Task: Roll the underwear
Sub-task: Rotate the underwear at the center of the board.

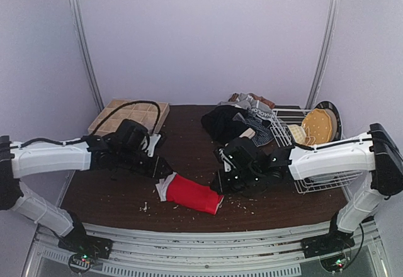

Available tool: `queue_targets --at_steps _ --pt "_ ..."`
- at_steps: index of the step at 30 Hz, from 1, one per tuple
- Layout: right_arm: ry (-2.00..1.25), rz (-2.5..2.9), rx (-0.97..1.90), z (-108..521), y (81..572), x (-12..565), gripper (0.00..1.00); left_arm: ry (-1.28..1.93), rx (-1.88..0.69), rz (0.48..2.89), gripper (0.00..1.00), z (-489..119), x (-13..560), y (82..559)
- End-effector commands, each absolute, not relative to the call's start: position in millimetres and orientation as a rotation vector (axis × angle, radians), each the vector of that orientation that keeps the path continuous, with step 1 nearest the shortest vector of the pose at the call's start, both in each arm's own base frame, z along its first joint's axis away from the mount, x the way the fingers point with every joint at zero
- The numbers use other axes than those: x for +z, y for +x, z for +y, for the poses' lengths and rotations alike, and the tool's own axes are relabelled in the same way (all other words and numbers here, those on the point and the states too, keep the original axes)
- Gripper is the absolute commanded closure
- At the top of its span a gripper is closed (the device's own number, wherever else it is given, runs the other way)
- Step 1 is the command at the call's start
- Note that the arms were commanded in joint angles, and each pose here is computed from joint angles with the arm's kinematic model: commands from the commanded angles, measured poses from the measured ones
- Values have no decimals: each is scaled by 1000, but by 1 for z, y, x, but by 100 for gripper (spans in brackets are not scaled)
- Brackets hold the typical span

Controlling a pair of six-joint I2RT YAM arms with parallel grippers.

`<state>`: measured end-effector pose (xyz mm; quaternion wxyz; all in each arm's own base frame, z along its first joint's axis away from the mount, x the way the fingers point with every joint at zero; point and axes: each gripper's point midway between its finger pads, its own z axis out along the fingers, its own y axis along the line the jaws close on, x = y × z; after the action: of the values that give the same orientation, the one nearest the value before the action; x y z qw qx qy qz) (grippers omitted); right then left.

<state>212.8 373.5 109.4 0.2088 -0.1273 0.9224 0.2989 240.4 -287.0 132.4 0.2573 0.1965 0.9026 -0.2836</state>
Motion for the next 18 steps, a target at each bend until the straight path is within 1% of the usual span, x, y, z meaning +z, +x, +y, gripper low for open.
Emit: queue_targets --at_steps 1,8,12,18 --pt "-406 2570 784 385 221 96 100 604 -911 2442 100 -324 127 251" --pt "-355 2622 725 381 233 62 100 537 -767 2528 100 -319 84 275" --pt "-317 2656 709 374 237 42 100 478 -754 2560 100 -316 65 289" --pt "-278 2729 677 363 231 10 100 485 -718 2627 100 -318 33 293"
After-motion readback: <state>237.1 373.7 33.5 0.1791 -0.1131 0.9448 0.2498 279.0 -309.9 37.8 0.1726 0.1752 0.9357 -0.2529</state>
